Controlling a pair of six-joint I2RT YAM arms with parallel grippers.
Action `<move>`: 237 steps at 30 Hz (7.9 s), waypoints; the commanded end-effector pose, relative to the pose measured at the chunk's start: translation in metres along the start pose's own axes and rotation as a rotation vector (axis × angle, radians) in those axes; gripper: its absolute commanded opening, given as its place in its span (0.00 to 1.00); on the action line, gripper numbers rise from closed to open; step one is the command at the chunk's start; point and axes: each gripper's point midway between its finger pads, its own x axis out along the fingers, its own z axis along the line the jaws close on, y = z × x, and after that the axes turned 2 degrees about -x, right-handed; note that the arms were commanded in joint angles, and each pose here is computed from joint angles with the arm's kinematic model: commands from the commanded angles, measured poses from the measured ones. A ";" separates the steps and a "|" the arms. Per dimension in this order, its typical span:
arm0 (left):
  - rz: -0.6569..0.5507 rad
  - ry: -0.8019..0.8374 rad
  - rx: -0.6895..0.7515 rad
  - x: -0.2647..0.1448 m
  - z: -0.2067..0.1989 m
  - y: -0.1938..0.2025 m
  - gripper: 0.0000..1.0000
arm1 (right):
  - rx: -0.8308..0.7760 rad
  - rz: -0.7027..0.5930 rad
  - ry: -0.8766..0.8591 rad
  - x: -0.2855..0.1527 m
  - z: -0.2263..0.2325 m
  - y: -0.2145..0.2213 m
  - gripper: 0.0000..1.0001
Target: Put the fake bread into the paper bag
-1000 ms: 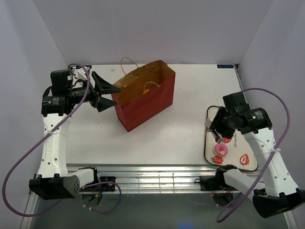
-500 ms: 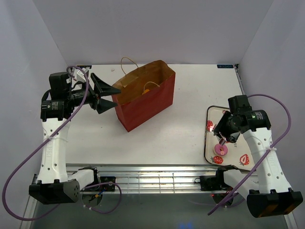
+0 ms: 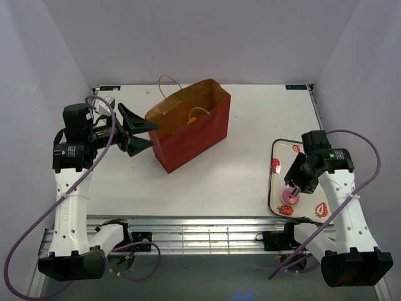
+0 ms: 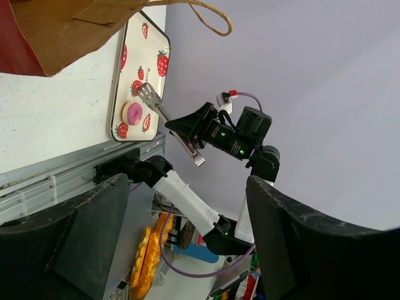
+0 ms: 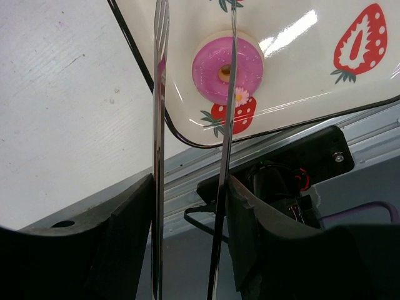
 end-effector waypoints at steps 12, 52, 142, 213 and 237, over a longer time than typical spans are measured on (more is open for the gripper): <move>-0.010 0.018 0.017 -0.001 -0.004 -0.002 0.85 | -0.031 0.006 0.034 0.003 -0.008 -0.004 0.54; -0.014 0.030 -0.022 -0.002 0.005 0.006 0.86 | -0.083 0.008 -0.193 -0.017 0.017 0.017 0.50; -0.021 0.034 -0.027 -0.011 0.005 0.021 0.85 | -0.045 -0.007 -0.096 -0.002 -0.001 0.020 0.60; -0.032 0.030 -0.046 -0.011 0.008 0.021 0.85 | -0.077 0.019 -0.108 -0.002 0.006 0.014 0.43; -0.067 0.003 -0.064 -0.011 0.017 0.020 0.85 | -0.123 -0.157 -0.217 -0.045 0.051 -0.068 0.38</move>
